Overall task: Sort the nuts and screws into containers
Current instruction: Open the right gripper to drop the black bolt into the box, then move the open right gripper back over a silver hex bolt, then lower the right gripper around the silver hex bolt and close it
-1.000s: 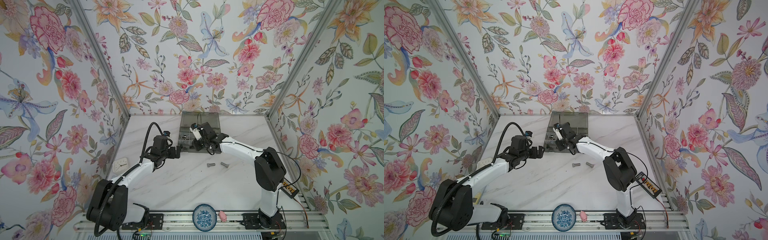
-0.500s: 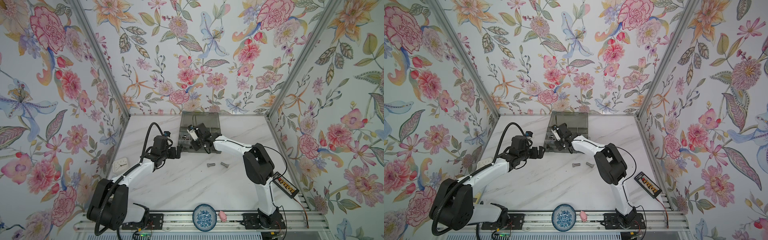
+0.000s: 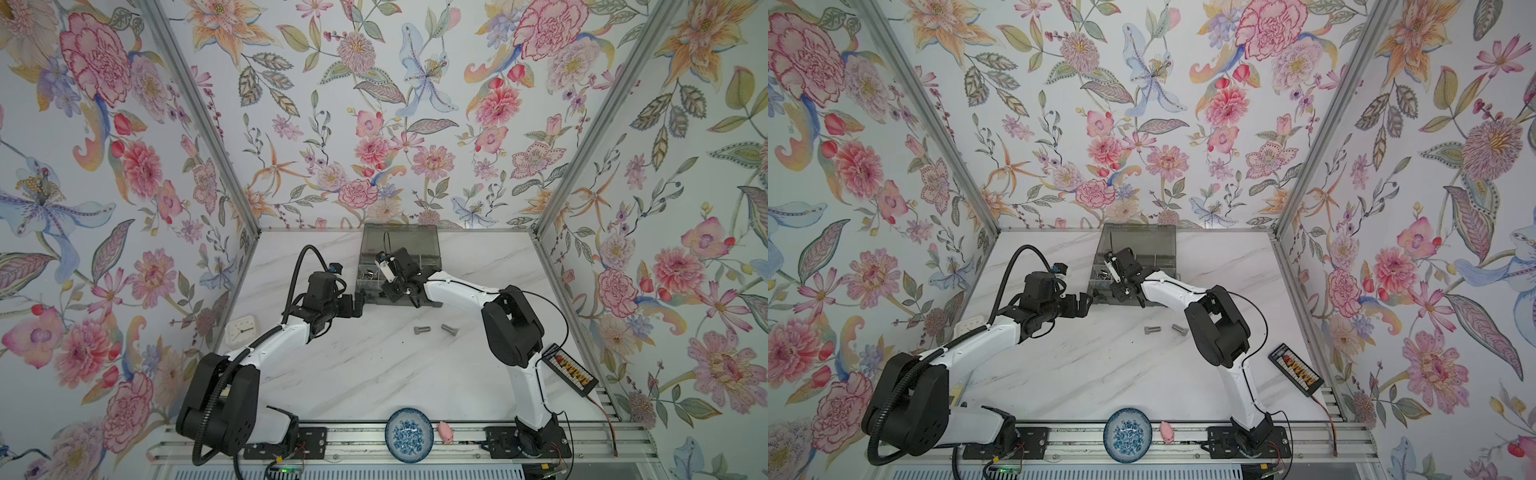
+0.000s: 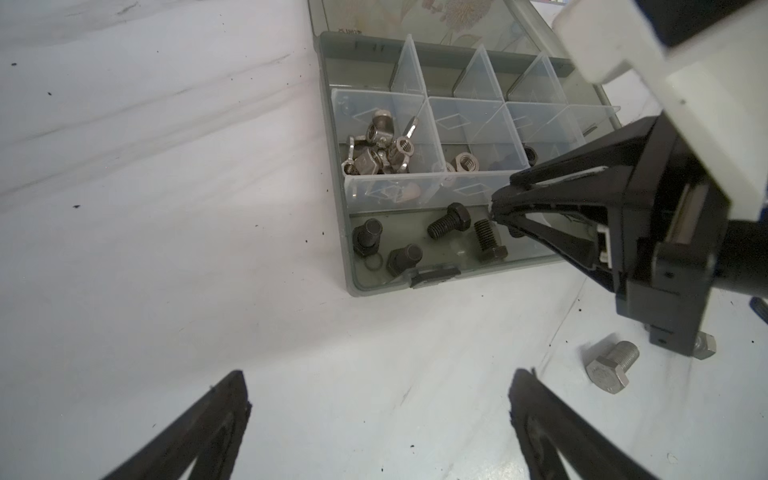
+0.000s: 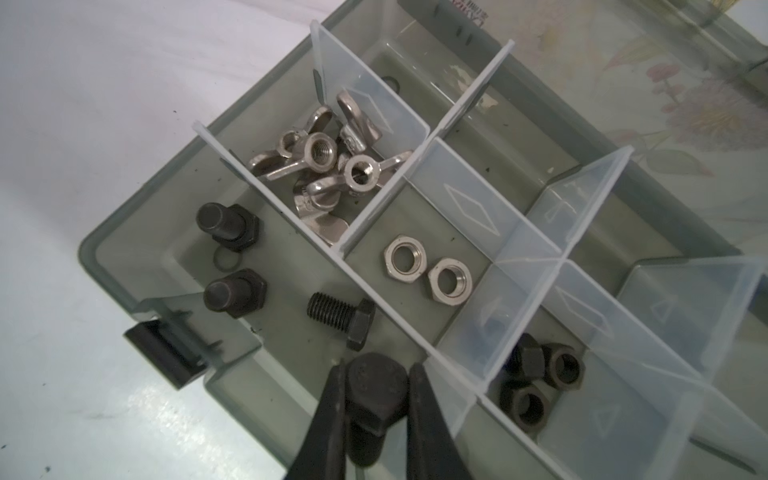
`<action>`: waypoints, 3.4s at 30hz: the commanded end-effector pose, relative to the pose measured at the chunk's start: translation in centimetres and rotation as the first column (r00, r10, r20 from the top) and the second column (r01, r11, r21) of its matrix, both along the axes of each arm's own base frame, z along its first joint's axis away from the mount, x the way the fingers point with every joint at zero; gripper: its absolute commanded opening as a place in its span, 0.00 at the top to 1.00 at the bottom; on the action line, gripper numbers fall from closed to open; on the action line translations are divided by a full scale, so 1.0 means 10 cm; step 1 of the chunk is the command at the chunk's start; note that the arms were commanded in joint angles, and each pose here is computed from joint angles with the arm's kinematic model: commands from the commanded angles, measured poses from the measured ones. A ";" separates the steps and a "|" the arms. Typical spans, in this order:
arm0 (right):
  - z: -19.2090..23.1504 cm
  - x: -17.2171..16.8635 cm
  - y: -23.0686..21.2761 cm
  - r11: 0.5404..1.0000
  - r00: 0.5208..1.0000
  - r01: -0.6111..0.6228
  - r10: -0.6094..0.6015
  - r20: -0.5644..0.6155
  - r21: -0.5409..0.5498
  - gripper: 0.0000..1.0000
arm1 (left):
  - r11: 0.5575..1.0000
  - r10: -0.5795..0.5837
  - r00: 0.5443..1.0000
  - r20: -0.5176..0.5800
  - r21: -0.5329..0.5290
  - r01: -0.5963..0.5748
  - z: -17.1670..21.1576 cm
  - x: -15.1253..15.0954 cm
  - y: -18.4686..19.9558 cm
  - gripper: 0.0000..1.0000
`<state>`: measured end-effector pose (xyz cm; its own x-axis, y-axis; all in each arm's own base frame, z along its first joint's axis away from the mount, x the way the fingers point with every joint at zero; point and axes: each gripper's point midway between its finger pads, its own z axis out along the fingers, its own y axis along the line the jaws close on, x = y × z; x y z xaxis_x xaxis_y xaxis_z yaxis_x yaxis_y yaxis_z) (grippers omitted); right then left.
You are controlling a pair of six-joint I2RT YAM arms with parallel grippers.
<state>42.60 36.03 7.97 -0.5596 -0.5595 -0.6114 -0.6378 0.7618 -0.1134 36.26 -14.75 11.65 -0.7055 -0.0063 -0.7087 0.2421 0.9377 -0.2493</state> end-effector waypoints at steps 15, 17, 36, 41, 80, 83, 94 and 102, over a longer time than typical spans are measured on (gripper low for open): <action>0.21 -0.04 0.00 0.999 1.000 -0.004 0.004 -0.009 0.052 0.55 | 1.000 0.000 1.000 -0.030 -0.016 -0.001 -0.13 -0.03 0.01 0.01; 0.30 -0.05 -0.03 0.997 1.000 -0.005 0.006 -0.013 0.075 0.51 | 1.000 0.000 1.000 -0.031 -0.016 0.000 -0.13 -0.03 0.01 0.01; 0.30 -1.15 -0.62 0.945 0.939 -0.292 0.312 -0.143 0.148 0.38 | 0.999 -0.028 0.999 -0.017 -0.043 0.028 -0.09 0.00 -0.06 0.00; 0.20 -1.16 -0.84 0.951 0.941 -0.291 0.304 -0.152 0.104 0.38 | 0.997 -0.043 0.999 -0.006 -0.070 0.043 -0.04 -0.01 -0.10 0.01; -0.68 -1.46 -0.95 0.959 0.867 -0.282 0.271 -0.418 0.038 0.41 | 0.996 -0.042 0.999 -0.028 -0.083 0.040 -0.08 -0.02 -0.11 0.01; -0.70 -1.49 -0.94 0.962 0.865 -0.271 0.260 -0.430 0.036 0.45 | 0.996 -0.043 0.999 -0.027 -0.083 0.041 -0.08 -0.03 -0.12 0.01; -0.81 -1.57 -0.99 0.973 0.853 -0.230 0.212 -0.477 0.021 0.64 | 0.995 -0.048 0.998 -0.032 -0.087 0.045 -0.11 -0.03 -0.13 0.00; -0.86 -1.61 -0.88 0.971 0.852 -0.240 0.209 -0.480 -0.003 0.63 | 0.995 -0.050 0.998 -0.032 -0.088 0.047 -0.13 -0.03 -0.13 0.01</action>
<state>28.27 28.42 2.15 -0.5844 -0.7152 -0.3835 -0.8071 0.5615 0.1828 35.98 -16.35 10.94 -0.7222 -0.0168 -0.6915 0.2900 0.9002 -0.3248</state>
